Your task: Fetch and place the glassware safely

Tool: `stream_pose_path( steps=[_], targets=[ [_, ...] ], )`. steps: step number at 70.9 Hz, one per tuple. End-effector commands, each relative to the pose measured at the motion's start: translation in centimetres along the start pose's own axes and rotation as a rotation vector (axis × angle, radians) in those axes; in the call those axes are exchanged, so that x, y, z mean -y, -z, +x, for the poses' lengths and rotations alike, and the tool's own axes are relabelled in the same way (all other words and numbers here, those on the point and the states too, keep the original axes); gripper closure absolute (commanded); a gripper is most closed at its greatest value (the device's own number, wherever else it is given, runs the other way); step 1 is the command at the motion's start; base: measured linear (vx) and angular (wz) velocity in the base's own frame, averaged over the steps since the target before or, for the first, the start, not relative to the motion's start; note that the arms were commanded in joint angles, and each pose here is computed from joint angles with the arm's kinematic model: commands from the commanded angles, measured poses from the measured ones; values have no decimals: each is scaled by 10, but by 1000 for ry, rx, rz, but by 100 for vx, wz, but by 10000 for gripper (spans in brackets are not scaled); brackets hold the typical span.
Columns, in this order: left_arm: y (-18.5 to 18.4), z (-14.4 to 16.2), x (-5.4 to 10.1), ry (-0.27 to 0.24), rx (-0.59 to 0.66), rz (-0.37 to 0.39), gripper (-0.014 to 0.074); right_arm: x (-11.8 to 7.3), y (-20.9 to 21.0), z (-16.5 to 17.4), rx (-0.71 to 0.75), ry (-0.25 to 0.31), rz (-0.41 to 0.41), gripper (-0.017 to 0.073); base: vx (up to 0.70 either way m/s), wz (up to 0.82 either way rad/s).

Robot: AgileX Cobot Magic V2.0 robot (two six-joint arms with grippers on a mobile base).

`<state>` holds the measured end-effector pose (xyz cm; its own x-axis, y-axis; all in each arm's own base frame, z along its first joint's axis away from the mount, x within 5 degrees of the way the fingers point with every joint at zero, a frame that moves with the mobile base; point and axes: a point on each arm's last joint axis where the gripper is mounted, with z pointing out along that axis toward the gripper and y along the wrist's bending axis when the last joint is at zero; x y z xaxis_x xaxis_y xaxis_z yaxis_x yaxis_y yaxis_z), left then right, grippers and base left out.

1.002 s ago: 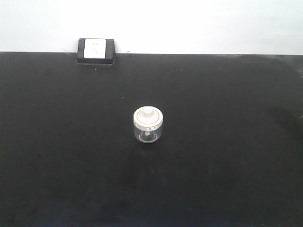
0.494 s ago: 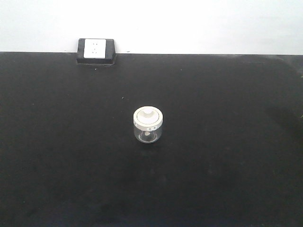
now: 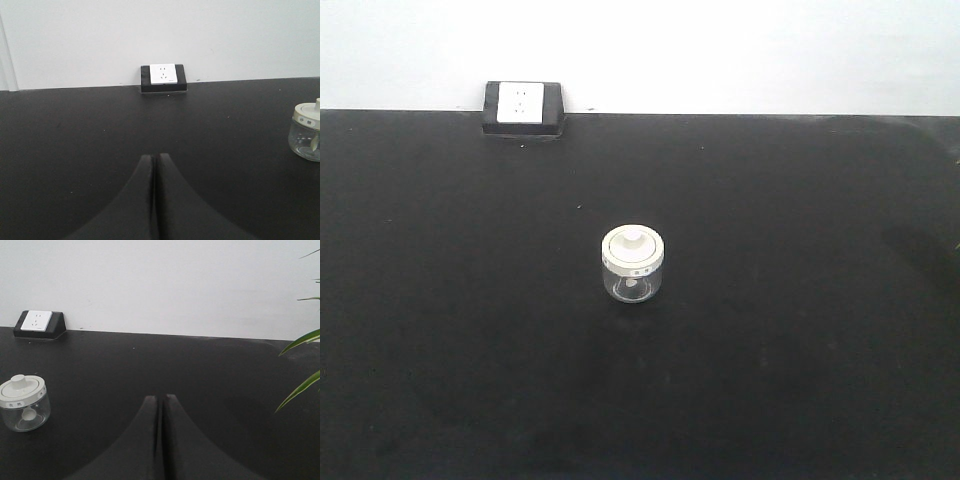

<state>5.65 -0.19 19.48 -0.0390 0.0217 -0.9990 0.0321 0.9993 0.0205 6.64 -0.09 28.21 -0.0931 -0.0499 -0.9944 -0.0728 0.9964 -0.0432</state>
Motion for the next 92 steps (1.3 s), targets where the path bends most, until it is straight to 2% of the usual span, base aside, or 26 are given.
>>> stream_pose_path(
  steps=[1, 64, 70, 80, 84, 92],
  targets=[
    [0, 3, 0, 18, 50, -4, 601, -2, 1, -13, 71, 19, -22, 563, 0, 0],
    [0, 3, 0, 17, 50, -4, 601, -2, 2, -13, 73, 9, -29, 563, 0, 0],
    [0, 3, 0, 17, 50, -4, 601, -3, 2, -12, 66, 26, -39, 563, 0, 0],
    [0, 3, 0, 17, 50, -4, 601, -6, 1, -11, 45, 100, -64, 563, 0, 0],
    [0, 3, 0, 17, 50, -4, 601, -6, 0, -10, 36, 101, -55, 563, 0, 0],
    [0, 3, 0, 17, 50, -4, 601, -2, 1, -9, 21, 56, 15, 563, 0, 0]
  ],
)
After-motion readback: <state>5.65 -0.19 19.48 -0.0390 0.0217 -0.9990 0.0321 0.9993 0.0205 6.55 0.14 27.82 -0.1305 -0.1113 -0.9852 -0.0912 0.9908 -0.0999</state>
